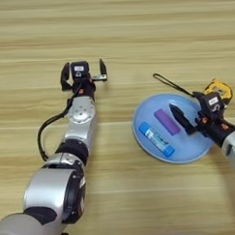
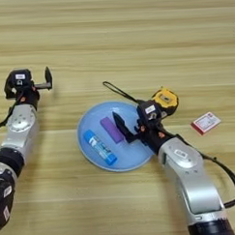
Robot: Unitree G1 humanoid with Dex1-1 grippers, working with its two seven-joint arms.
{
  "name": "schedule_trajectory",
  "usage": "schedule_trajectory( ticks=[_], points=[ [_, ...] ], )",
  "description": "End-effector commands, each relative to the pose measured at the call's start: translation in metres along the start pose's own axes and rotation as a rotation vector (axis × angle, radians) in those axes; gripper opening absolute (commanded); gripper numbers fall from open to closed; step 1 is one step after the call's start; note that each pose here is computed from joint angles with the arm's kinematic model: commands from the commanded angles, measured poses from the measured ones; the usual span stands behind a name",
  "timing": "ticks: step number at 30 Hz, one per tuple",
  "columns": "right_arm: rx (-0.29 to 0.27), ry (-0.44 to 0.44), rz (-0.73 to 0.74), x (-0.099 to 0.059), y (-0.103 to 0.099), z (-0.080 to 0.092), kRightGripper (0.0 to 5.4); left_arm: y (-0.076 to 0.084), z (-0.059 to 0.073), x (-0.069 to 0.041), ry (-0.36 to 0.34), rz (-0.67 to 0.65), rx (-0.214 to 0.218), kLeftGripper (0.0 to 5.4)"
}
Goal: Move the objects on the table
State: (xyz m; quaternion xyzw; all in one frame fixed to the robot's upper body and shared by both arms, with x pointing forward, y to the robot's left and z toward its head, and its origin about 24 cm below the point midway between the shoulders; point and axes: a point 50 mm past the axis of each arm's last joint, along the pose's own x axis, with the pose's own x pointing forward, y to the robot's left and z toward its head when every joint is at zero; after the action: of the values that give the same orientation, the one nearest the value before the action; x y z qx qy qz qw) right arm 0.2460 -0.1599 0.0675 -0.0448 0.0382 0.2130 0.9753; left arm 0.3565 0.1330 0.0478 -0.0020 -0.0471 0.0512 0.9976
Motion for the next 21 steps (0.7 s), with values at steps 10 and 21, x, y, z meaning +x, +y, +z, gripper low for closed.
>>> schedule_trajectory(
  ticks=[10, 21],
  points=[
    [-0.037, -0.038, -0.183, -0.021, -0.045, 0.004, 5.37, 0.0, -0.001, -0.001, 0.004, 0.001, 0.013, 5.4],
    [-0.093, -0.03, -0.343, -0.036, -0.086, 0.004, 5.37, 0.0, -0.001, -0.001, 0.006, 0.0, 0.014, 5.4]
  ],
)
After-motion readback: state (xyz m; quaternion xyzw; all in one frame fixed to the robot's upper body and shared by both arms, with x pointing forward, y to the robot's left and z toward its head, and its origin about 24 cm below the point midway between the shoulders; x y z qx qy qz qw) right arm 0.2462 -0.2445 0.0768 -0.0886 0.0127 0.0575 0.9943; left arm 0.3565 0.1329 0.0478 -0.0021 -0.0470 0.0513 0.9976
